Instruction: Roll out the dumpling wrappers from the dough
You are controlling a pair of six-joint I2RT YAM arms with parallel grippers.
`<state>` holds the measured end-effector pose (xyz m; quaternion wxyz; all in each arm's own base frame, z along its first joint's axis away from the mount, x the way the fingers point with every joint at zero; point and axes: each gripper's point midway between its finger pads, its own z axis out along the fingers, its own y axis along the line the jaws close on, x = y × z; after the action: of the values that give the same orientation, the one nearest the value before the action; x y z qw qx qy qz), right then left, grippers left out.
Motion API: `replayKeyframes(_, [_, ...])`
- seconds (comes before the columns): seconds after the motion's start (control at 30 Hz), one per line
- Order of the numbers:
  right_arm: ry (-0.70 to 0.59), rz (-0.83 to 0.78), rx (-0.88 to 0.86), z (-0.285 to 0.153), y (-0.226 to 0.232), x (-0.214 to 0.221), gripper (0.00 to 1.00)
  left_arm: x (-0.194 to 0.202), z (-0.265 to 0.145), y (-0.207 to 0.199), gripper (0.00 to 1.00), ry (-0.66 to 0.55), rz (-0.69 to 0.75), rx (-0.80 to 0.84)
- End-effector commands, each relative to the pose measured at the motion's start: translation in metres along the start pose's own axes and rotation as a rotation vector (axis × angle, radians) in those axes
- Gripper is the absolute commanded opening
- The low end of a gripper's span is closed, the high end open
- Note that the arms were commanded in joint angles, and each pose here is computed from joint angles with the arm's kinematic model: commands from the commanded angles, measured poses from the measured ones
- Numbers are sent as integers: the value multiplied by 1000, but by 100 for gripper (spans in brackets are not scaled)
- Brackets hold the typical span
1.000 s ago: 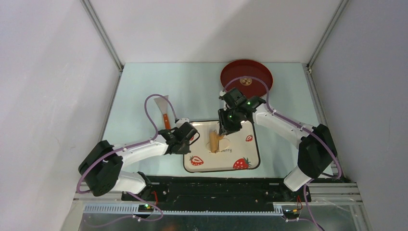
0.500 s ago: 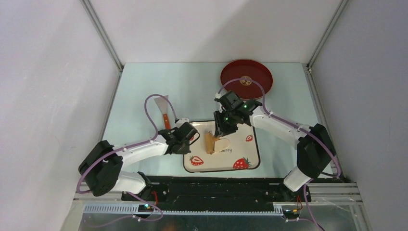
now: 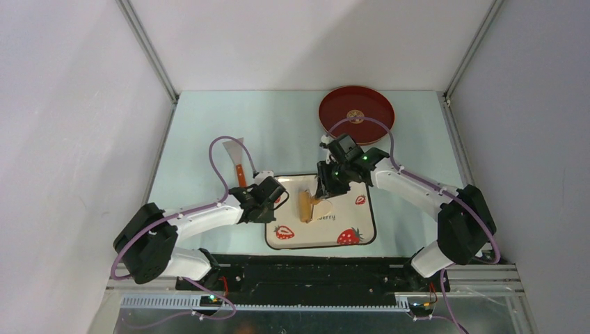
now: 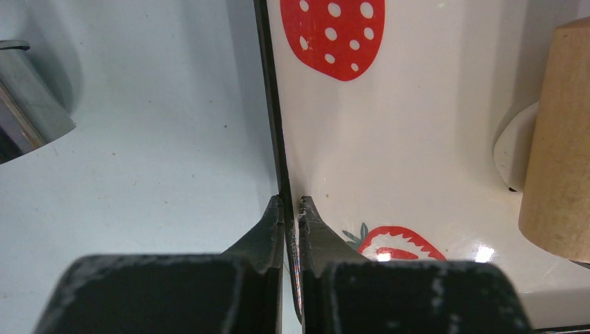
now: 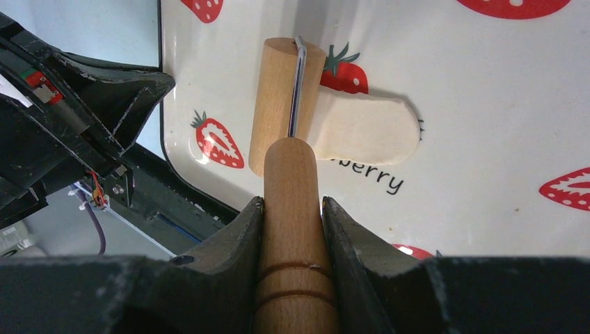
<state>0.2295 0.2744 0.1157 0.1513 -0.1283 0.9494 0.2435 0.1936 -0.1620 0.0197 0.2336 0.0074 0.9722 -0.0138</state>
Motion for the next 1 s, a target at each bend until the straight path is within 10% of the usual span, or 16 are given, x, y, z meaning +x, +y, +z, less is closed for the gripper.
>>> replayKeyframes(0.0, [137, 3, 266, -4, -67, 42, 0, 52, 9, 49, 2, 168, 115, -170])
replayKeyframes(0.97, [135, -77, 530, -19, -111, 54, 0, 52, 8, 49, 2, 164, 111, -168])
